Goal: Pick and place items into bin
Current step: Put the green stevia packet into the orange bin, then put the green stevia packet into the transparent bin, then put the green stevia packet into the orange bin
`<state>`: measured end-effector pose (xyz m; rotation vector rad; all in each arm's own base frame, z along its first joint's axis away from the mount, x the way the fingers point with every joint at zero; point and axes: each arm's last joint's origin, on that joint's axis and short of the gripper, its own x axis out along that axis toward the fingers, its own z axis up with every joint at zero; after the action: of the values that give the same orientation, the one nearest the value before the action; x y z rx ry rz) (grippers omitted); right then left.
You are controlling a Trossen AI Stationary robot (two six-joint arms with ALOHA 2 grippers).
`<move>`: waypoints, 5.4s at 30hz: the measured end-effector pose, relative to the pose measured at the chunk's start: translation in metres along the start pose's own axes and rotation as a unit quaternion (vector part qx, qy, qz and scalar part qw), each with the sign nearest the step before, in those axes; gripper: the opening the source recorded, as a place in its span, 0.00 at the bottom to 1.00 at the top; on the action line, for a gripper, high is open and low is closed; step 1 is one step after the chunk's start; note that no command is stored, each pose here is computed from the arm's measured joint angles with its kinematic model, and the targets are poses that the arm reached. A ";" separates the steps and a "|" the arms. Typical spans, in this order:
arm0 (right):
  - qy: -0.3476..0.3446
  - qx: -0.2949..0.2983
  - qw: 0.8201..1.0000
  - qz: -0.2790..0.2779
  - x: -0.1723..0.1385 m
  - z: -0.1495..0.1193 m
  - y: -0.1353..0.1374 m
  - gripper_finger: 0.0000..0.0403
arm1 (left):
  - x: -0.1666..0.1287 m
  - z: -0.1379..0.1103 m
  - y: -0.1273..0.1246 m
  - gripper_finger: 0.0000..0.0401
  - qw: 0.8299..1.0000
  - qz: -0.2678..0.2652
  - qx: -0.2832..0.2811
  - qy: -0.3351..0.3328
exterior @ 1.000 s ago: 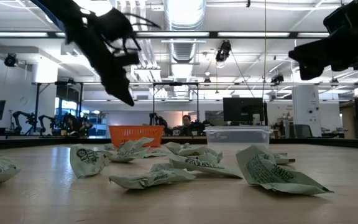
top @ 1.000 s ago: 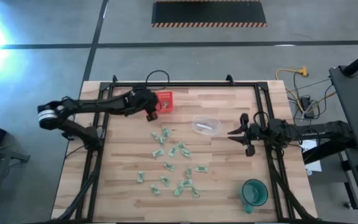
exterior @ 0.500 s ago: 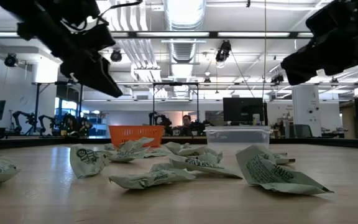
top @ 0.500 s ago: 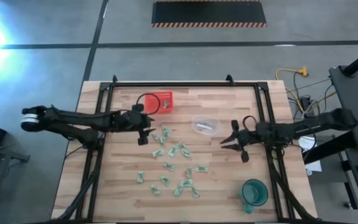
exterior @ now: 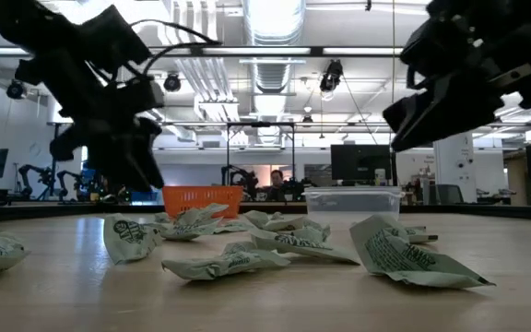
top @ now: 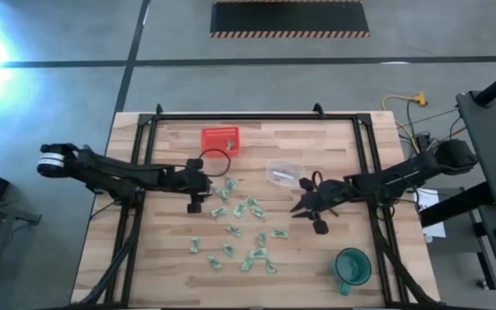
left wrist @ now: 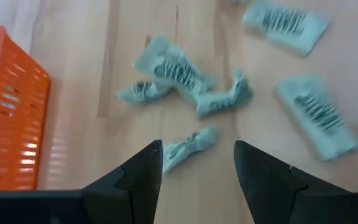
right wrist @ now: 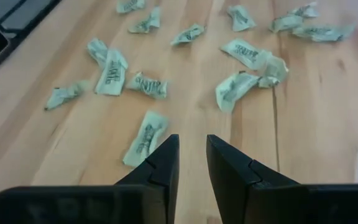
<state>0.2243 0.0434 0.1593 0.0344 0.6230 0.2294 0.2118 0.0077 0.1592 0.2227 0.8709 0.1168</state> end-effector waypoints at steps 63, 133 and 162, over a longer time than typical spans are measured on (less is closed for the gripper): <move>0.013 0.022 1.000 0.017 0.020 0.012 0.009 0.18 | 0.010 0.027 0.112 0.31 0.962 0.265 -0.050 0.032; 0.109 -0.026 0.936 -0.334 -0.016 0.063 -0.023 0.02 | -0.036 0.039 0.035 0.38 0.985 0.115 -0.064 -0.111; 0.200 0.035 0.926 -0.320 0.011 0.028 -0.078 0.23 | -0.039 0.043 0.003 0.38 0.989 0.025 -0.073 -0.129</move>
<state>0.2655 -0.0289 0.1680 -0.1500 1.0139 -0.4325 0.2205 -0.0031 0.2157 0.1186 0.5970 0.1935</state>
